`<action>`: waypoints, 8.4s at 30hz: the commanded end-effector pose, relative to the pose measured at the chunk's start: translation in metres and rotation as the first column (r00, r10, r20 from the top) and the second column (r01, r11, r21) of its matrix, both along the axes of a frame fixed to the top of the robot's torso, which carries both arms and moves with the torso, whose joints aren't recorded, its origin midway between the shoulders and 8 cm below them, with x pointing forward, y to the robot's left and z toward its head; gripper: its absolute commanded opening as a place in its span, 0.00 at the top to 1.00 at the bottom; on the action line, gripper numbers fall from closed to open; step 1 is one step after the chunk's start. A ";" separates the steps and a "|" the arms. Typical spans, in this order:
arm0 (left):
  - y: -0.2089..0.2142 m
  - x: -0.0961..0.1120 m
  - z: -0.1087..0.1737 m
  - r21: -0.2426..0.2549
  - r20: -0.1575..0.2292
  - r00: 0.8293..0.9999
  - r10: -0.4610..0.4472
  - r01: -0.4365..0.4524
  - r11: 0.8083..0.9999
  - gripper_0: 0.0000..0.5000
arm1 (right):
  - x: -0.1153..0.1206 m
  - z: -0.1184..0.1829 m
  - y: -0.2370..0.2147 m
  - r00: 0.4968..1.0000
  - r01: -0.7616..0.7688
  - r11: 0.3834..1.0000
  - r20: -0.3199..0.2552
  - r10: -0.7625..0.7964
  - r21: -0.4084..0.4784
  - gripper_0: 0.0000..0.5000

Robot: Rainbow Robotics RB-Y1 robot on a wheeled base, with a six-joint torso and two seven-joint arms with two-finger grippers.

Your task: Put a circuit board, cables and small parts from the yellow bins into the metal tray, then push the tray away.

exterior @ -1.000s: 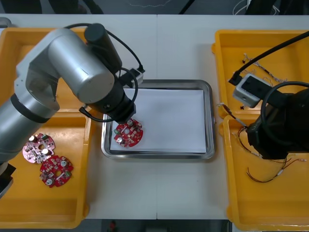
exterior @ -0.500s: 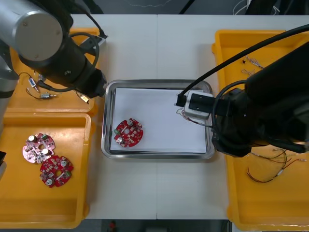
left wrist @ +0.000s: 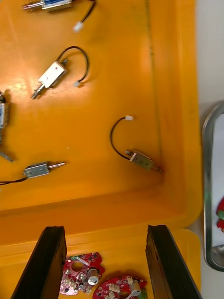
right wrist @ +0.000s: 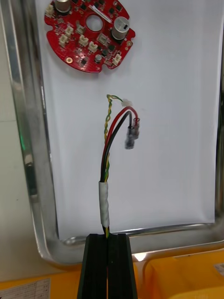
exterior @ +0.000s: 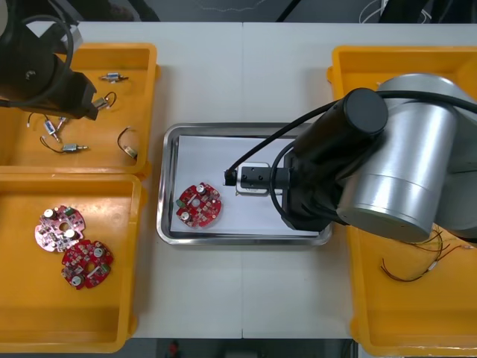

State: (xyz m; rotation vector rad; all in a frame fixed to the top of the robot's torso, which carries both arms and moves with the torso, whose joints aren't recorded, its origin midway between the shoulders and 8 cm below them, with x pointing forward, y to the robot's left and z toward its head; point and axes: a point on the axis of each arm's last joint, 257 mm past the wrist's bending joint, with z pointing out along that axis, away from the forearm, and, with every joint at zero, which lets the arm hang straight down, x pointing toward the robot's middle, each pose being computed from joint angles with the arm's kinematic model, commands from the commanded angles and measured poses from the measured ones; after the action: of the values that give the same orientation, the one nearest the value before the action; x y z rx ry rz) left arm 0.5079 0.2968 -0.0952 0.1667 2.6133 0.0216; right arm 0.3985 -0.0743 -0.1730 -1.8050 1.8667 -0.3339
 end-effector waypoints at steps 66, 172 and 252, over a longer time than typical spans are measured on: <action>0.161 0.078 -0.096 -0.012 0.142 0.947 0.288 -0.289 0.957 0.00 | 0.056 0.083 -0.060 0.963 0.259 0.957 0.045 -0.266 0.129 0.00; -0.209 0.018 -0.118 -0.017 -0.003 0.998 -0.068 0.068 0.998 0.99 | 0.189 -0.018 -0.358 0.717 0.686 0.672 -0.106 -0.689 0.278 0.00; 0.119 0.128 0.004 0.309 0.169 0.951 -0.259 0.199 0.930 0.00 | 0.102 0.139 -0.280 0.826 0.561 0.808 -0.062 -0.560 0.183 1.00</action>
State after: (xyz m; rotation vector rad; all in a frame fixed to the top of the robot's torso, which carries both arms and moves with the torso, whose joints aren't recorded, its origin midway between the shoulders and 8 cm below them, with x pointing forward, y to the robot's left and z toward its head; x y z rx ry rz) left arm 0.6203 0.3851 -0.1406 0.4175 2.4713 0.1846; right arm 0.4988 -0.3621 -0.0700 -1.1199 2.4027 -0.2957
